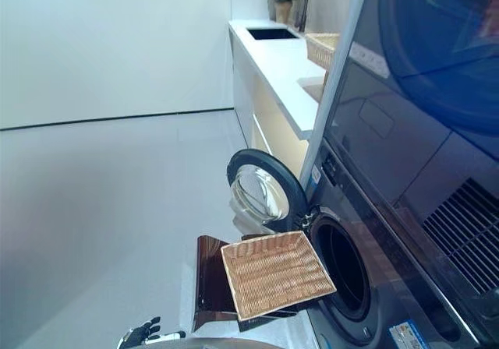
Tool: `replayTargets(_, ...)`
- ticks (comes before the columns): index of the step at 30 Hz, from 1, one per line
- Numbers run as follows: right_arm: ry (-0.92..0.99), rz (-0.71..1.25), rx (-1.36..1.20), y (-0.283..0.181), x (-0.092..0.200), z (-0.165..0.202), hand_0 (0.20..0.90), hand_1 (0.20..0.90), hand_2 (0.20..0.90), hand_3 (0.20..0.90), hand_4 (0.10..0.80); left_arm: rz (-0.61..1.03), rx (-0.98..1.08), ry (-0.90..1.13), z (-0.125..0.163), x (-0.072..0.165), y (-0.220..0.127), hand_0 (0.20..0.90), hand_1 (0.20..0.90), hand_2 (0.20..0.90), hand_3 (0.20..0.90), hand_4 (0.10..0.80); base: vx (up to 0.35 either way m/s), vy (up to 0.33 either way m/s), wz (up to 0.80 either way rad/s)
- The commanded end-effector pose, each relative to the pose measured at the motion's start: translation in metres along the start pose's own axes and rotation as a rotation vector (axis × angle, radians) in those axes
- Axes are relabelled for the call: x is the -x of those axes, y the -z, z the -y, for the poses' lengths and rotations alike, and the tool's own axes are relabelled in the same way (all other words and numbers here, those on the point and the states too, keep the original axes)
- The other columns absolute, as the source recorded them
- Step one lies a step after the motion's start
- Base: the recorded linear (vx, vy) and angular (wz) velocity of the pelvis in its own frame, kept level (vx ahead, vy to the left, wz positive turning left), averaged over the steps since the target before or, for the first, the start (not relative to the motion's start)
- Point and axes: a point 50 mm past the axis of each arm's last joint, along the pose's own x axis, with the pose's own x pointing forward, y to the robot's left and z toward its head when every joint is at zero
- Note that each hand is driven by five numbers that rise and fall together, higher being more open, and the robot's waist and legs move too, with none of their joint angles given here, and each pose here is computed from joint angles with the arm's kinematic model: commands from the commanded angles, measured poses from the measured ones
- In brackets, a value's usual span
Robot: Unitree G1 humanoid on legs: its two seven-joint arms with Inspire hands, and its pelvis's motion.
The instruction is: Pick up the clothes and place them into the washing machine
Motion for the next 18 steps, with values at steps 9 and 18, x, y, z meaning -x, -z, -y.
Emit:
replayTargets(9, 0.037, 0.035, 0.305, -0.017, -0.006, 0.015, 0.9, 0.9, 0.9, 0.9, 0.8, -0.001, -0.092, 0.09, 0.018, -0.004, -0.01, 0.9, 0.9, 0.9, 0.9, 0.8, -0.009, -0.039, 0.0)
replayTargets(18, 0.159, -0.06, 0.188, -0.017, -0.009, 0.051, 0.9, 0.9, 0.9, 0.9, 0.8, 0.036, -0.191, 0.16, 0.034, -0.005, -0.02, 0.9, 0.9, 0.9, 0.9, 0.8, 0.024, -0.016, -0.03)
